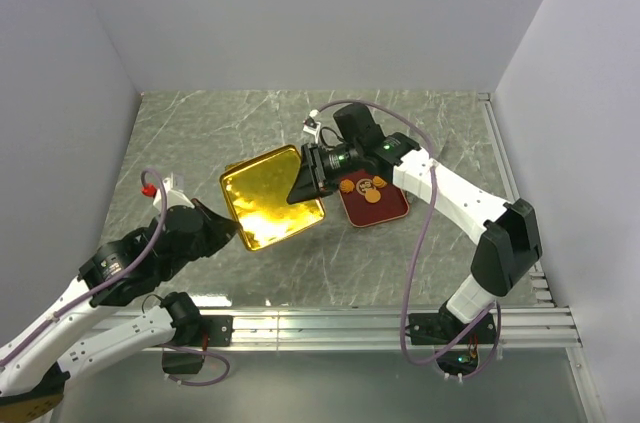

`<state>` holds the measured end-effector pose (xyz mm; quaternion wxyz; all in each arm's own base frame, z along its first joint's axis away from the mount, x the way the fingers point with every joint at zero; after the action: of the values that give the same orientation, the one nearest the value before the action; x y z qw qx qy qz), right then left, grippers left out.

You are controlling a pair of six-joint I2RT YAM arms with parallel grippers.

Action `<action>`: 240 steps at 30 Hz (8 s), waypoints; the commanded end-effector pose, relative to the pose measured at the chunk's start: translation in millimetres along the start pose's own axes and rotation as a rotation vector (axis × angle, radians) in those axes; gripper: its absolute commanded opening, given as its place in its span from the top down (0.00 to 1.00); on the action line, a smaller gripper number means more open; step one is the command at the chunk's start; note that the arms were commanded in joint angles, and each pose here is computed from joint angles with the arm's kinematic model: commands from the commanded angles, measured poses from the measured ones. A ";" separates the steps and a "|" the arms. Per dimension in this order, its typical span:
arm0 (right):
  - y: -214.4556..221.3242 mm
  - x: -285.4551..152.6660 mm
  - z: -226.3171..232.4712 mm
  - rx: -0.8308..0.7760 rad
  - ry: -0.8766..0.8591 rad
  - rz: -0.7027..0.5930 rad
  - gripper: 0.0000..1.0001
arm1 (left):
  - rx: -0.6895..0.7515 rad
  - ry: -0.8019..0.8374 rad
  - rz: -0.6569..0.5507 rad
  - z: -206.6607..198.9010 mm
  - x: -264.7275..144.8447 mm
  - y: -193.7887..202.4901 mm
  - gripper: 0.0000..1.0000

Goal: Pack the cookies

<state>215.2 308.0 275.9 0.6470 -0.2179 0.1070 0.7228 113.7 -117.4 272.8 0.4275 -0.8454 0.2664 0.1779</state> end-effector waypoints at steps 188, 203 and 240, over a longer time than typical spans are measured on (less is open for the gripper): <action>-45.6 -77.3 81.3 -0.156 -0.711 -0.322 0.97 | 0.034 0.410 -0.238 -62.7 3.7 -130.5 0.46; -100.2 -23.7 -12.7 0.213 -0.258 -0.488 1.00 | 0.080 0.210 -0.148 -33.2 69.2 -128.2 0.43; -127.7 68.6 -64.4 0.422 -0.532 -0.487 1.00 | 0.128 -0.204 0.074 81.0 153.2 -113.9 0.43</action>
<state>348.3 346.3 177.1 0.8439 0.0741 0.0901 0.5236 303.4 -41.9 208.0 0.4876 -0.7800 0.2762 0.2784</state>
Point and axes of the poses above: each gripper's point midway between its finger pads, its own x axis out along the fingers, its own z axis along the line the jaws close on, y = z × x, the point moved 6 cm from there along -x, back along the fingers, and after that the axes turned 12 degrees about x, right-handed, at the moved point
